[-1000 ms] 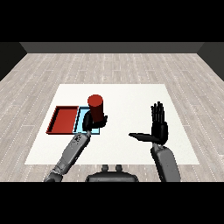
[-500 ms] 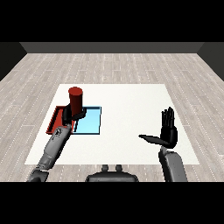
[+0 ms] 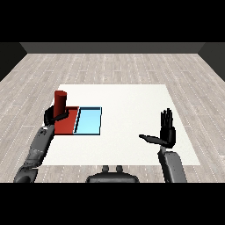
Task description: Pick the red can and put it in the red box
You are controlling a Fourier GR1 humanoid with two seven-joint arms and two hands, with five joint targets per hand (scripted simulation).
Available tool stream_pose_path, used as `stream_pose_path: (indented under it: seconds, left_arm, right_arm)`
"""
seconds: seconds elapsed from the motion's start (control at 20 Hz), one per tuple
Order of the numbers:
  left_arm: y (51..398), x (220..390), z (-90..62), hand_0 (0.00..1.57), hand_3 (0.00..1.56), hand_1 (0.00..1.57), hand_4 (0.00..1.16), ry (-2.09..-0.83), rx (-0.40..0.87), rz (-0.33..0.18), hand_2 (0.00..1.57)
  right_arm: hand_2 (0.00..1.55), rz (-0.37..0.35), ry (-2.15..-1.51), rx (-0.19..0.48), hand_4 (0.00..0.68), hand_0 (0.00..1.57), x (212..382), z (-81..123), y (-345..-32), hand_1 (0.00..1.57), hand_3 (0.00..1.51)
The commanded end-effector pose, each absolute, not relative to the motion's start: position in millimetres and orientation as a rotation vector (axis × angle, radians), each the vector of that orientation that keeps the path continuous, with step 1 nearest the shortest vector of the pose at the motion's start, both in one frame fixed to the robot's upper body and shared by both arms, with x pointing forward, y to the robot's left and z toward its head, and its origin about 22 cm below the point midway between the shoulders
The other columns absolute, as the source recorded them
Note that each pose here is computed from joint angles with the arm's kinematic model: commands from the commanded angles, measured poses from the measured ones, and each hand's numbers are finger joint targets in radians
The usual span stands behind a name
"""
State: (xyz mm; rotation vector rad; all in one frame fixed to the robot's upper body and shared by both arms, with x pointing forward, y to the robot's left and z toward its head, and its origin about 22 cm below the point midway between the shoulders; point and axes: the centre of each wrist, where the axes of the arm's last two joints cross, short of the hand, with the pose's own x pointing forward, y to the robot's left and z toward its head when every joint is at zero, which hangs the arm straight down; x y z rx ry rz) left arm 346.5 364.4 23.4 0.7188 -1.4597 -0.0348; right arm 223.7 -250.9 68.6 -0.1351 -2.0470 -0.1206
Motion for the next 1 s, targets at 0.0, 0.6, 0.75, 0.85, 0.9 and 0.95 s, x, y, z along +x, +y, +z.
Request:
stream_pose_path:
  seconds: [0.0,0.6,0.75,0.85,0.9,0.95]
  left_arm:
    - [389,351.8,8.9,1.57,1.43,1.57,1.02,-1.350,0.792,-0.024,1.54]
    - [366,346.2,-48.9,0.76,0.50,0.76,0.76,-1.103,0.764,-0.094,0.74]
    - [379,337.3,-52.2,0.32,0.43,0.32,0.72,-1.066,0.655,-0.162,0.50]
    - [385,343.3,-41.1,0.00,0.00,0.00,0.43,-0.988,0.686,-0.299,0.00]
    - [389,341.5,-40.6,0.00,0.00,0.00,0.31,-0.974,0.682,-0.312,0.00]
    - [381,348.4,-38.0,0.00,0.00,0.00,0.27,-0.951,0.730,-0.349,0.00]
  right_arm:
    - [0.00,-0.110,-2.041,-0.137,0.000,0.00,227.8,60,-254,0.00,0.00]
    - [0.00,-0.023,-2.026,-0.224,0.000,0.00,256.2,47,-246,0.00,0.00]
    - [0.00,0.007,-2.013,-0.246,0.000,0.00,245.5,34,-252,0.00,0.00]
    - [0.00,-0.011,-2.037,-0.214,0.000,0.00,257.4,34,-243,0.00,0.00]
    - [0.00,-0.012,-2.040,-0.243,0.000,0.00,256.1,36,-258,0.00,0.00]
    - [0.00,-0.015,-2.039,-0.224,0.000,0.00,266.7,38,-252,0.00,0.00]
